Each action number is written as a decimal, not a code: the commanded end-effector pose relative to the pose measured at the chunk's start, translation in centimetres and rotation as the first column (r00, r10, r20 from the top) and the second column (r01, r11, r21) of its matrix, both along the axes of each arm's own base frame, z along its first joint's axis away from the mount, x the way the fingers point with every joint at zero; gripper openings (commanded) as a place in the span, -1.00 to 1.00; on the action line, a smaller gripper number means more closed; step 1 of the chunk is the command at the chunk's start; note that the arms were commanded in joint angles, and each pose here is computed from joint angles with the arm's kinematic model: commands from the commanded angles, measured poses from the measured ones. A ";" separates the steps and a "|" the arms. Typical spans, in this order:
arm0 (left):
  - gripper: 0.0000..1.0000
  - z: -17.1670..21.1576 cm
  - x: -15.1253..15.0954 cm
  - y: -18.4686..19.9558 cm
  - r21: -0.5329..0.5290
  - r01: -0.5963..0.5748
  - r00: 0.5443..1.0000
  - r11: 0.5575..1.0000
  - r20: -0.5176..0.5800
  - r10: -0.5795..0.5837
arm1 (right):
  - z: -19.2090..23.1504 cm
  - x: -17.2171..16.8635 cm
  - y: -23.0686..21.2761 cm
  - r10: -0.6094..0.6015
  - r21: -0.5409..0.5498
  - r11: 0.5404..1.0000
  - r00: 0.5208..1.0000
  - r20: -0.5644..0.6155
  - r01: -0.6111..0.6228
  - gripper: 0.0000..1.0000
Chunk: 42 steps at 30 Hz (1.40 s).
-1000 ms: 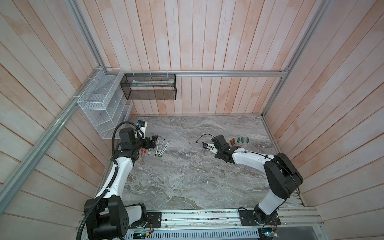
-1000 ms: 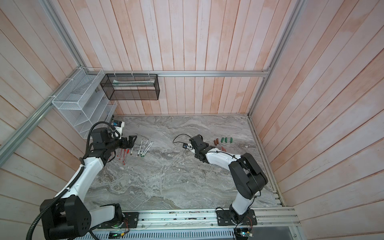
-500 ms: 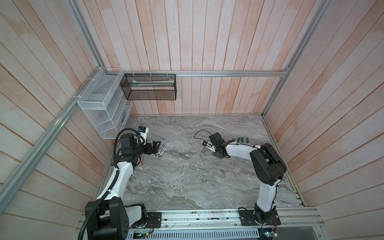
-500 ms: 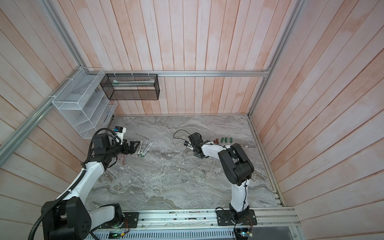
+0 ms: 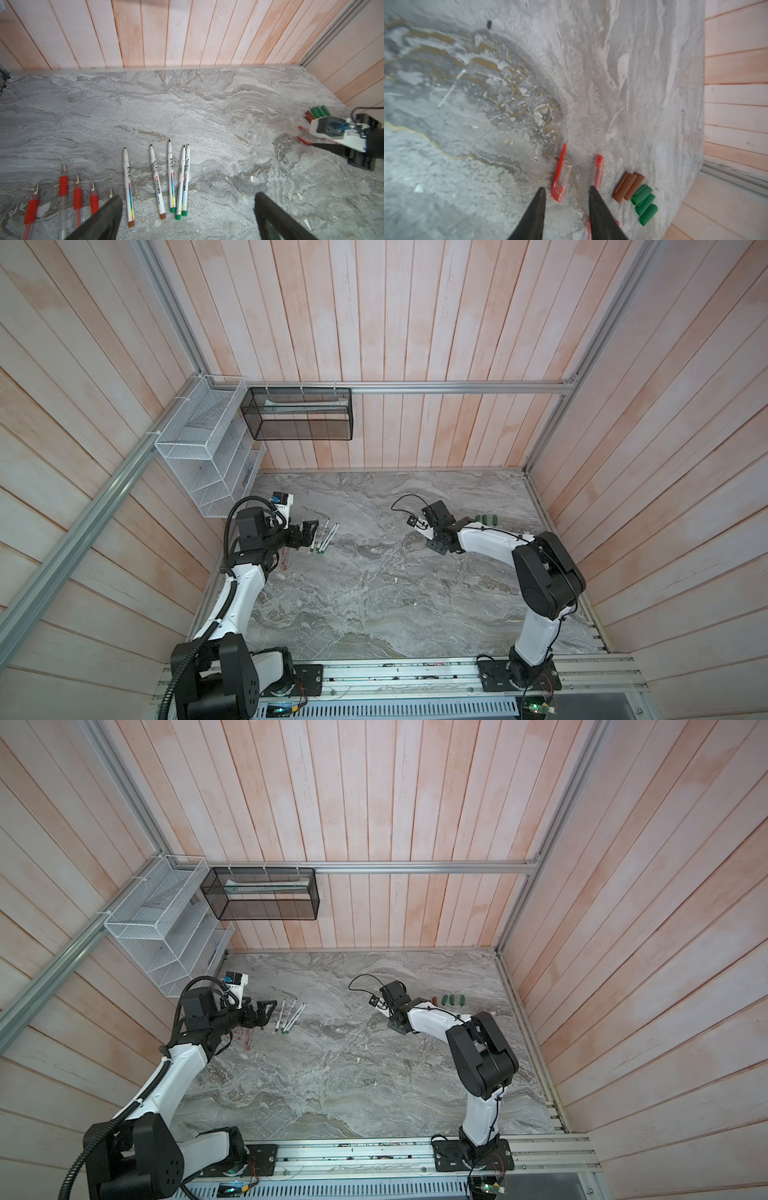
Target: Open the pen caps
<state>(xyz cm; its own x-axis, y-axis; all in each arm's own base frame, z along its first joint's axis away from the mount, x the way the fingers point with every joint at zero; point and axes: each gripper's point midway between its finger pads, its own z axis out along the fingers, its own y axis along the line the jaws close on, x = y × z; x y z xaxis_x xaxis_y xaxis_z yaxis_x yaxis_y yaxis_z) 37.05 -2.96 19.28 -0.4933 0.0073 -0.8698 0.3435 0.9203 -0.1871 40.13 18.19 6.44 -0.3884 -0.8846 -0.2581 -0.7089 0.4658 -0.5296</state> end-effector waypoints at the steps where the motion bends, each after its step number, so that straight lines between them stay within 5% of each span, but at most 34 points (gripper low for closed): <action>1: 1.00 -0.1 0.2 0.5 0.016 -0.017 1.000 1.000 0.015 0.017 | 3.5 0.5 0.4 -0.031 0.102 0.994 0.999 0.042 0.027 -0.23; 7: 1.00 -1.2 1.2 2.6 0.097 -0.139 0.986 0.986 0.105 0.129 | 8.5 1.1 -0.8 -0.116 0.268 0.961 0.978 0.175 0.067 0.13; 13: 1.00 -2.9 1.7 2.5 0.182 -0.119 0.974 0.976 0.211 0.080 | 12.8 1.5 -3.2 -0.274 0.440 0.890 0.910 0.312 0.117 0.54; 21: 0.99 -1.8 1.6 2.3 0.143 -0.155 0.923 0.978 0.374 0.092 | 14.2 1.6 -10.9 -0.594 0.676 0.697 0.720 0.359 0.239 0.60; 29: 0.99 -4.4 1.4 3.2 0.120 -0.231 0.922 0.966 0.343 0.178 | 12.1 -0.7 -19.6 -0.803 0.865 0.439 0.538 0.256 0.244 0.60; 31: 1.00 -5.0 1.0 3.2 0.120 -0.232 0.915 0.965 0.362 0.175 | 11.1 -1.4 -20.8 -0.821 0.897 0.381 0.527 0.218 0.224 0.60; 42: 0.99 -4.6 0.1 2.6 0.120 -0.207 0.910 0.971 0.389 0.146 | 8.6 -2.8 -22.7 -0.840 0.922 0.359 0.480 0.252 0.144 0.60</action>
